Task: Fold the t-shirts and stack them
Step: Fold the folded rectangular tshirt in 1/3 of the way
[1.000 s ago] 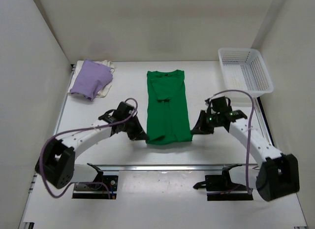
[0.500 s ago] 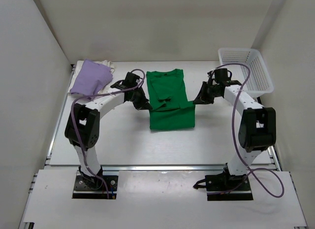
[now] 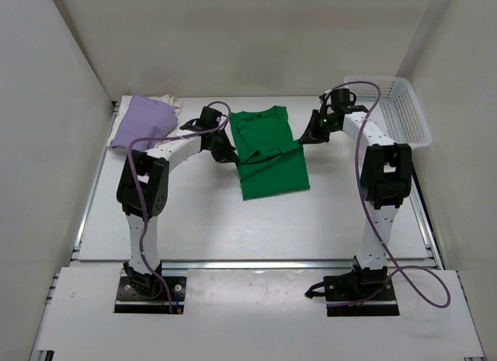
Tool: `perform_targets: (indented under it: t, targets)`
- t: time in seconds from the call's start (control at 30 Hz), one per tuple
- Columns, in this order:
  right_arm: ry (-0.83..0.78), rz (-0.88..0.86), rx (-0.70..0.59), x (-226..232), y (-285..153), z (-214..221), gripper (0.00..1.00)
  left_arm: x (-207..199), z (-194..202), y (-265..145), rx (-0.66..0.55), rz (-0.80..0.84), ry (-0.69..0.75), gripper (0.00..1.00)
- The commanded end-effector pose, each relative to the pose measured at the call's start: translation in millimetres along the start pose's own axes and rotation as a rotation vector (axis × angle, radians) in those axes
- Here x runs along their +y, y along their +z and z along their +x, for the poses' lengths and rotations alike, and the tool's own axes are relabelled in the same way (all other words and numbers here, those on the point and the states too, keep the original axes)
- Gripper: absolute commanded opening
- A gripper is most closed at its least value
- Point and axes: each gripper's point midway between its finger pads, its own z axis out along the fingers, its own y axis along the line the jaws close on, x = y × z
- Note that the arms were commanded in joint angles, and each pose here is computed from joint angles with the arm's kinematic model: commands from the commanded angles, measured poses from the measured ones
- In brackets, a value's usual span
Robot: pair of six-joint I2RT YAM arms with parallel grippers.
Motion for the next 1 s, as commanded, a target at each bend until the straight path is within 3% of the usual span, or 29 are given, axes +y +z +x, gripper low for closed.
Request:
perform_targets:
  t: [0.0,0.03,0.1,0.17,0.2,0.27,0.33,0.43,0.5,0.57,0.7,0.97]
  targets:
    - [-0.036,-0.008,-0.007,7.4,2.8,-14.0,0.00,-18.0,-35.2,-9.2,-0.094,0.052,0.015,0.17]
    - [-0.026,-0.004,0.006,5.5,10.0,-12.8,0.04,-17.9,-40.2,-8.4,-0.098,0.061,0.012,0.20]
    - [-0.042,-0.010,0.019,7.2,13.3,-15.7,0.18,-19.8,-45.9,-7.9,-0.096,0.090,0.013,0.40]
    - [-0.059,0.020,-0.001,8.5,6.3,-21.9,0.41,-31.4,-63.2,-25.9,-0.153,0.128,0.046,0.55]
    - [-0.067,0.017,-0.023,12.7,-1.8,-28.6,0.45,-34.5,-67.3,-34.3,-0.172,0.126,0.050,0.62]
    - [-0.077,0.016,-0.049,18.7,-16.7,-36.0,0.51,-56.6,-78.7,-56.6,-0.228,0.158,0.109,0.65]
    - [-0.101,0.013,-0.076,26.4,-36.3,-38.4,0.51,-64.3,-77.6,-64.7,-0.239,0.171,0.121,0.59]
    - [-0.090,0.011,-0.092,23.6,-48.3,-23.9,0.42,-90.6,-22.4,-57.6,-0.149,0.235,0.179,0.50]
    - [-0.083,-0.028,-0.085,26.6,-51.6,-7.7,0.14,-82.0,28.6,-35.1,-0.040,0.253,0.148,0.49]
    - [-0.083,-0.040,-0.062,23.2,-45.2,8.3,0.00,-86.8,52.2,-21.8,-0.007,0.308,0.119,0.48]
    - [-0.094,-0.044,0.024,16.5,-36.7,56.5,0.00,-81.3,98.8,-4.2,0.076,0.344,0.054,0.48]
    - [-0.011,0.000,0.132,-23.5,-1.3,118.8,0.00,-4.4,119.7,14.7,0.118,0.177,0.021,0.48]
